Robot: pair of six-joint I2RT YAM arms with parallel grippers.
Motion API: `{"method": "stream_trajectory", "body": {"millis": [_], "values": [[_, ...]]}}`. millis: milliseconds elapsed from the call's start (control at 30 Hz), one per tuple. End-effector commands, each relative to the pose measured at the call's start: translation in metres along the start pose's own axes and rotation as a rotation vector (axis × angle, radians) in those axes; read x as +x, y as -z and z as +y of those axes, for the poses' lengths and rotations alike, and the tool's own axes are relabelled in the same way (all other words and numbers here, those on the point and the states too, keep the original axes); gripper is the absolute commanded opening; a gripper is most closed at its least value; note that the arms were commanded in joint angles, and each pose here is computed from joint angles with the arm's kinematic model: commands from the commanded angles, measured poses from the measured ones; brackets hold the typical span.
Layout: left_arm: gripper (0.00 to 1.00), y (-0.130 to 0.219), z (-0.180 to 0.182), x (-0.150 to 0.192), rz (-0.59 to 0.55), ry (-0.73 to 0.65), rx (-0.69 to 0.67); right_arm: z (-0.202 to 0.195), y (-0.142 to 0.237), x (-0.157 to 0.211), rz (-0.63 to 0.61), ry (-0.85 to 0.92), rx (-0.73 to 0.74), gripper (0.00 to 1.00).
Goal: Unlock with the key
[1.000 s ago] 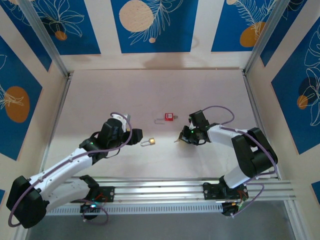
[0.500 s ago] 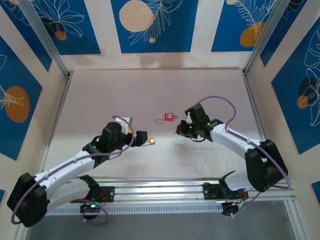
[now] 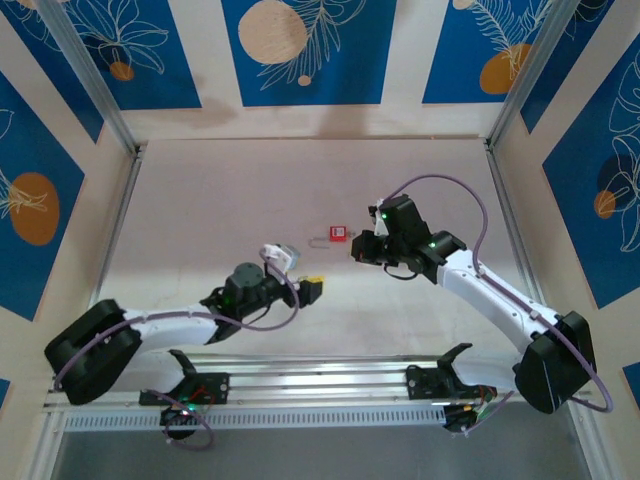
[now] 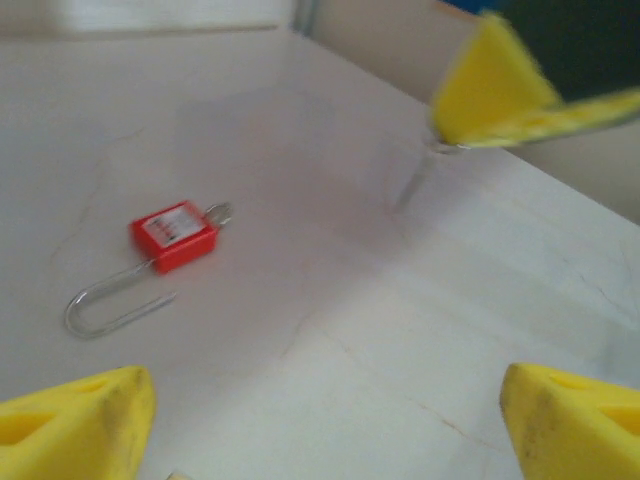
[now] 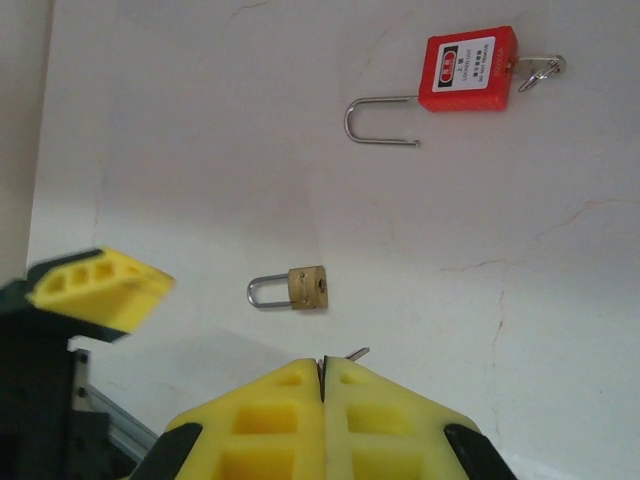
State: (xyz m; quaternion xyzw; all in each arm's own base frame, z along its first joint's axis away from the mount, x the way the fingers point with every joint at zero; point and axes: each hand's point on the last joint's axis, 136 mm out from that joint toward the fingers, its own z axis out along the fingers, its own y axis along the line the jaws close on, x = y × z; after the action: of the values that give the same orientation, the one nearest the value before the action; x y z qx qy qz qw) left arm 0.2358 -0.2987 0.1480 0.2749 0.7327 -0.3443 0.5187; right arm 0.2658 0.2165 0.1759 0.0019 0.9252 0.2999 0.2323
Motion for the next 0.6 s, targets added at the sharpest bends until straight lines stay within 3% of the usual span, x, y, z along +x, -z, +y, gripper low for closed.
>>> {"method": "stream_trajectory", "body": {"millis": [0, 67, 233, 333, 567], "values": [[0.85, -0.004, -0.025, -0.039, -0.197, -0.214, 0.065, 0.007, 0.014, 0.001, 0.000, 0.014, 0.001, 0.00], [0.81, -0.011, -0.036, -0.039, -0.216, -0.302, 0.098, 0.012, 0.018, 0.001, 0.002, 0.011, -0.019, 0.00], [0.83, -0.031, -0.046, -0.041, -0.244, -0.432, 0.105, 0.021, 0.024, 0.005, 0.012, 0.002, -0.057, 0.00], [0.82, -0.041, -0.044, -0.042, -0.275, -0.457, 0.085, 0.025, 0.028, 0.008, 0.013, -0.009, -0.087, 0.00], [0.70, -0.060, -0.041, -0.028, -0.283, -0.435, 0.091, 0.031, 0.032, 0.013, -0.006, -0.056, -0.153, 0.00]]}}
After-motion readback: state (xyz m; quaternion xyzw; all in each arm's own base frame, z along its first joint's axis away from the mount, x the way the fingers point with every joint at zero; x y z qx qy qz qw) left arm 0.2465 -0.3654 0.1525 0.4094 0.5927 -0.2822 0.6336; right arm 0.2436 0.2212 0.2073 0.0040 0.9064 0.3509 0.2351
